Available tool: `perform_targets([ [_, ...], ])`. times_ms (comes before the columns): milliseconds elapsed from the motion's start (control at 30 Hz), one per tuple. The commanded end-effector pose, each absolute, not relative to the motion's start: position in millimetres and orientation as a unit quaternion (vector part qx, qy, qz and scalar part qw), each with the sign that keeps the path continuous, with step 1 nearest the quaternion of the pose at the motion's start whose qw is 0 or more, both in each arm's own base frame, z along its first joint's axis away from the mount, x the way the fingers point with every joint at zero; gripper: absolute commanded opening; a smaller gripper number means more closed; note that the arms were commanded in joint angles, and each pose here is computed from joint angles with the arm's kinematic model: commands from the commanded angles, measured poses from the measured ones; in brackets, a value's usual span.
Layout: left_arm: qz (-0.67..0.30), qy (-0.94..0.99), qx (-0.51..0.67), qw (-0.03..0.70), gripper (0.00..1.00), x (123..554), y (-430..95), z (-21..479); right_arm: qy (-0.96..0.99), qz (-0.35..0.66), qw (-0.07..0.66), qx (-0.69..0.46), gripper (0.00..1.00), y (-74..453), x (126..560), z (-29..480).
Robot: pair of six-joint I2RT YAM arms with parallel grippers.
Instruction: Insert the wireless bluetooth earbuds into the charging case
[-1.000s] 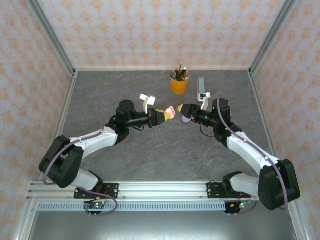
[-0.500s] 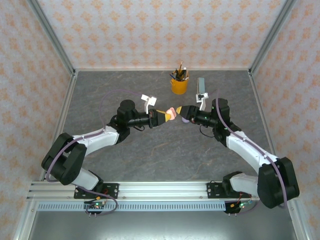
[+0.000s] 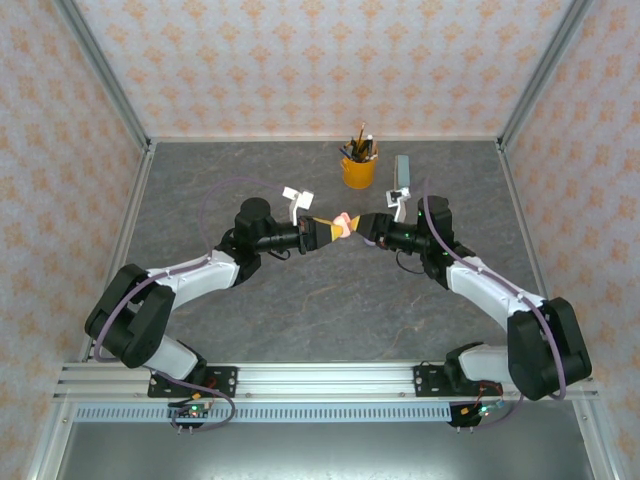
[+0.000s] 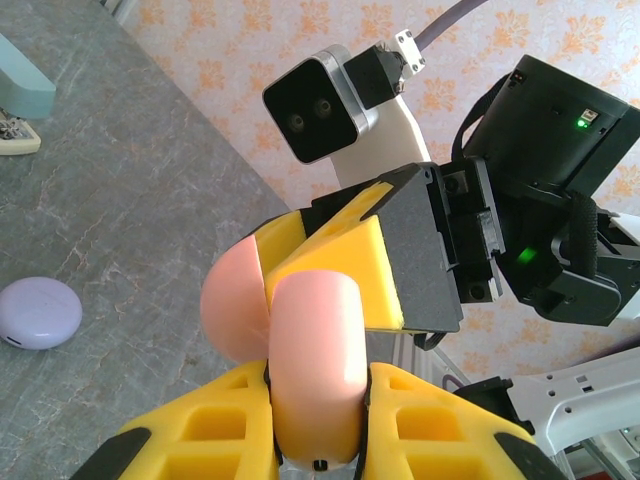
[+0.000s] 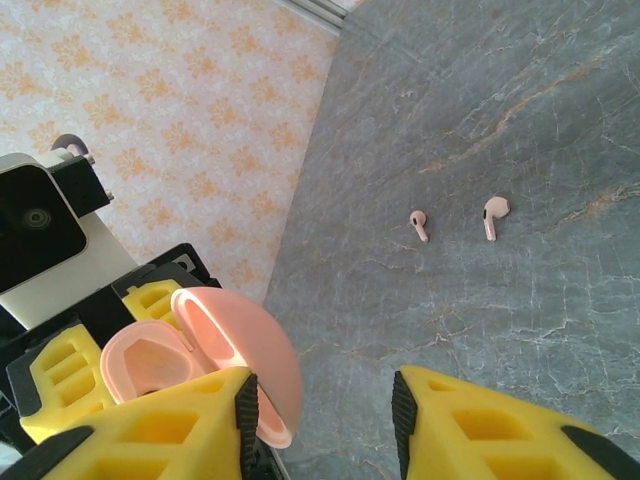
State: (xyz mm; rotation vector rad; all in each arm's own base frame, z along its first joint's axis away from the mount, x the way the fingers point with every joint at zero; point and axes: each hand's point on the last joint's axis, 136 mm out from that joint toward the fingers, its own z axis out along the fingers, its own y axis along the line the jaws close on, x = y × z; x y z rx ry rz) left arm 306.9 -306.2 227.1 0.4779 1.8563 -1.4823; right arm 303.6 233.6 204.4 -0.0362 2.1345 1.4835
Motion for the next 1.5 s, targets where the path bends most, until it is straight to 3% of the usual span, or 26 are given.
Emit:
perform_targets([
  [0, -0.583, 0.695, 0.199, 0.371, 0.00, 311, -309, 247, 0.771, 0.564, 0.292, -0.048, 0.40, 239, 307, 227],
  [433, -0.585, 0.694, 0.201, 0.368, 0.00, 312, -314, 247, 0.768, 0.571, 0.281, -0.068, 0.37, 242, 302, 228],
  [1200, -0.586, 0.695, 0.199, 0.365, 0.01, 314, -319, 244, 0.771, 0.566, 0.280, -0.075, 0.12, 243, 302, 229],
  [1367, -0.583, 0.700, 0.192, 0.364, 0.10, 317, -319, 242, 0.773, 0.562, 0.286, -0.074, 0.06, 242, 304, 232],
  [1467, -0.579, 0.706, 0.184, 0.365, 0.26, 320, -319, 240, 0.775, 0.556, 0.292, -0.070, 0.01, 240, 306, 236],
])
